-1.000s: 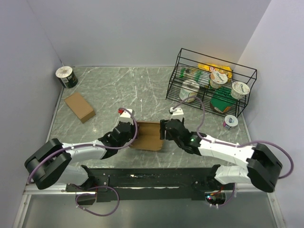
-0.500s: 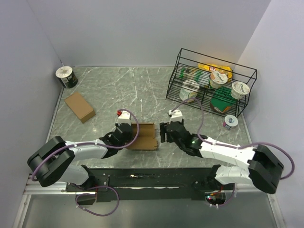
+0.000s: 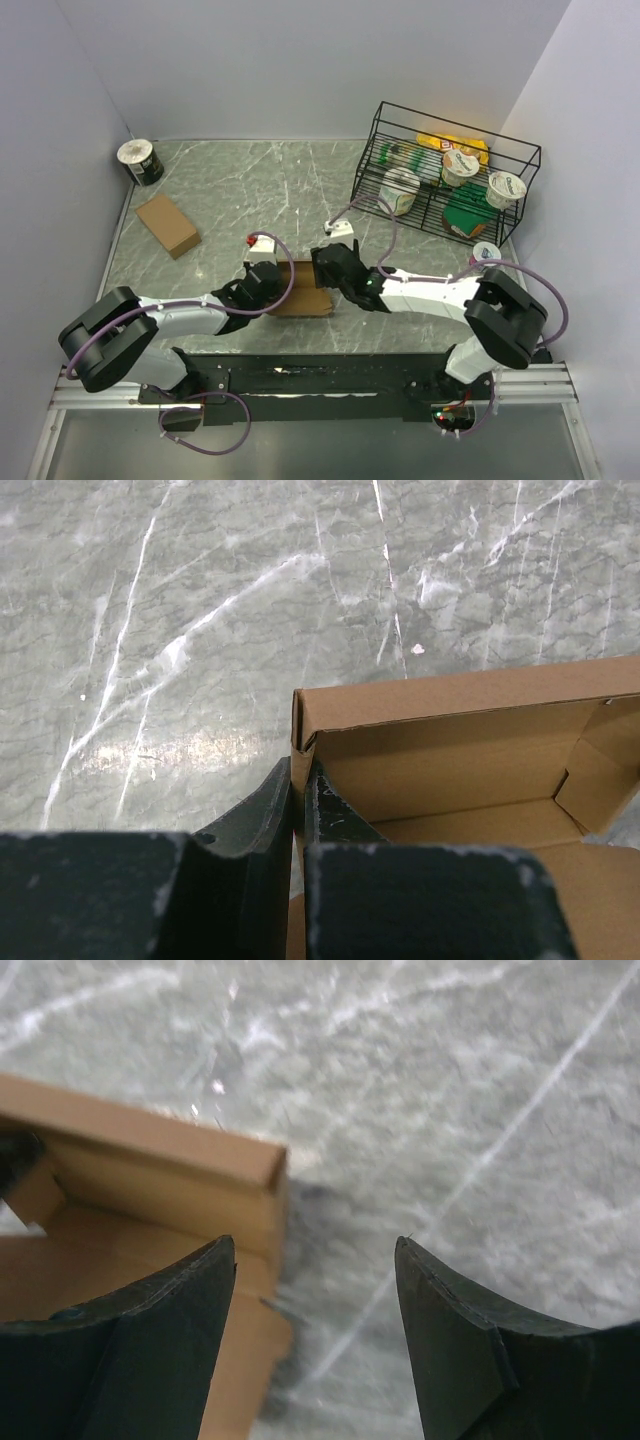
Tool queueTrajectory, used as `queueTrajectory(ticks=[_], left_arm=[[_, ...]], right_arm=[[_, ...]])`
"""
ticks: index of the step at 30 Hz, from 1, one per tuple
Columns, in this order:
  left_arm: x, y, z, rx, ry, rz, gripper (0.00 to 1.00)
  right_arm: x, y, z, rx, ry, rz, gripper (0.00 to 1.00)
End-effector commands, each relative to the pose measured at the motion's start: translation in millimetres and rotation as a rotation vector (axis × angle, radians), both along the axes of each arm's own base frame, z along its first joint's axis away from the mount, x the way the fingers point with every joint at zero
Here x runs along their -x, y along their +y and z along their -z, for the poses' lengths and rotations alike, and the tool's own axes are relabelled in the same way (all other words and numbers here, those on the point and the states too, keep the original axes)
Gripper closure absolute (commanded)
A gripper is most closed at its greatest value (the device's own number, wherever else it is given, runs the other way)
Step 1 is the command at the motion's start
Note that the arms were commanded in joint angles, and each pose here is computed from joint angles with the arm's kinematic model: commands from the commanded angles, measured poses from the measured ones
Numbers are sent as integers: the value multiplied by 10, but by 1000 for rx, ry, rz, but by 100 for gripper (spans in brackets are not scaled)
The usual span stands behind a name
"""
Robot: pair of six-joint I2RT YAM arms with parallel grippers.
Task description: Fold the paper box
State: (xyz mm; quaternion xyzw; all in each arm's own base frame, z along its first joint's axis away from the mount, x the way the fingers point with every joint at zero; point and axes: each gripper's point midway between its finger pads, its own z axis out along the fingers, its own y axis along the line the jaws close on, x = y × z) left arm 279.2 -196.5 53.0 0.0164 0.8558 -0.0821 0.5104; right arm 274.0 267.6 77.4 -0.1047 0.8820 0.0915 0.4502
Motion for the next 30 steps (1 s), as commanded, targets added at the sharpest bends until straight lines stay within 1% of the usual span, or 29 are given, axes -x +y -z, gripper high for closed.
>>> queueTrajectory(ticks=[1,3,9,10,12,13,15,16,20,23,24,26,27,28,30], left_arm=[[-13,-25,-59,13,-14,-16,99],[-14,-34,-69,16,-16,-14,99],[-13,-55,-86,29,-17,-13,99],[-9,-59,-81,27,-15,-11,99],[-7,-63,-87,30,-16,-12,99],[-10,-61,-97,30,-19,-13,99],[-5,-55,-101,30,-19,-13,99],[-1,-59,-109,30,-21,-12,99],[2,-48,-125,28,-25,-15,99],[3,-44,-125,29,-24,-18,99],[1,-44,-129,30,-26,-19,99],[-2,-47,-135,31,-27,-19,99],[2,-53,-134,30,-26,-16,99],[-1,-60,-137,32,-27,-14,99],[-1,-64,-123,29,-23,-13,99]], right_arm=[[-162,186,-187,-31,-57,12,29],[-150,187,-159,-32,-53,17,29],[-172,161,79,49,-12,39,30],[-195,167,95,54,-12,45,35],[-186,130,153,87,-2,51,40],[-200,105,171,105,-4,63,44],[-213,83,190,123,-8,69,50],[-227,71,202,136,-10,75,54],[-243,34,248,166,-8,92,64],[-248,-4,271,182,-9,103,73],[-247,-15,275,186,-9,105,80],[-241,-38,294,194,-8,110,87],[-234,-57,310,203,-6,111,95],[-235,-64,315,207,-7,112,99],[-235,-83,334,219,-6,117,100]])
